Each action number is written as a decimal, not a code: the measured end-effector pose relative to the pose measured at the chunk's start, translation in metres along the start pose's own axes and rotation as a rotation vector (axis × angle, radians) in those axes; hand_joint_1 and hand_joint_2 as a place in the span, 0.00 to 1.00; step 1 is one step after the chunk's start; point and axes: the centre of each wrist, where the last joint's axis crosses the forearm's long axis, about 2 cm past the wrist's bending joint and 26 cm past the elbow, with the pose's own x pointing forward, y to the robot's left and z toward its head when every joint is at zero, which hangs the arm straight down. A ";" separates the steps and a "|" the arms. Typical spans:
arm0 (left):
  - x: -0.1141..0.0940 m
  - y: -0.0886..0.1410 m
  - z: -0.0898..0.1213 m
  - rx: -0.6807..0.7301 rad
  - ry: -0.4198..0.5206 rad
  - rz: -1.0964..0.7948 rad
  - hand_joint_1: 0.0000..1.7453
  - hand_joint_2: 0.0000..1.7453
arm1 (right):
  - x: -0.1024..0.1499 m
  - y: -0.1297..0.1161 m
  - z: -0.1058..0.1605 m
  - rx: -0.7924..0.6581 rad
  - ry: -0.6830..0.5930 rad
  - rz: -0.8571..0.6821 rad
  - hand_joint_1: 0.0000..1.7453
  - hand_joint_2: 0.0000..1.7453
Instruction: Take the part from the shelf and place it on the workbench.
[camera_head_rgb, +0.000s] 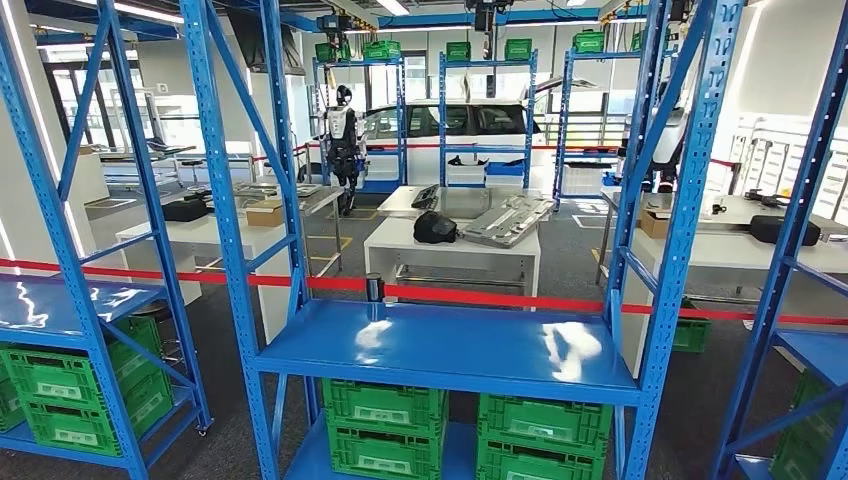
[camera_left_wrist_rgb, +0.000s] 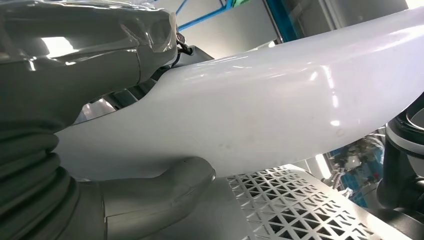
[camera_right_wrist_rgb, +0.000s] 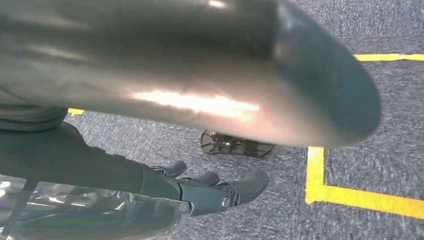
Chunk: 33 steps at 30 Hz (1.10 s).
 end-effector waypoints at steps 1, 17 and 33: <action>0.000 0.000 0.000 -0.001 -0.001 0.002 1.00 1.00 | -0.001 0.000 0.000 0.001 0.001 0.003 0.00 0.00; -0.008 -0.008 0.013 0.018 0.034 -0.002 1.00 1.00 | 0.001 -0.007 0.003 -0.012 0.006 0.089 0.00 0.00; 0.004 -0.006 0.011 -0.069 0.031 -0.034 1.00 1.00 | -0.001 -0.008 0.004 -0.014 0.027 0.132 0.00 0.00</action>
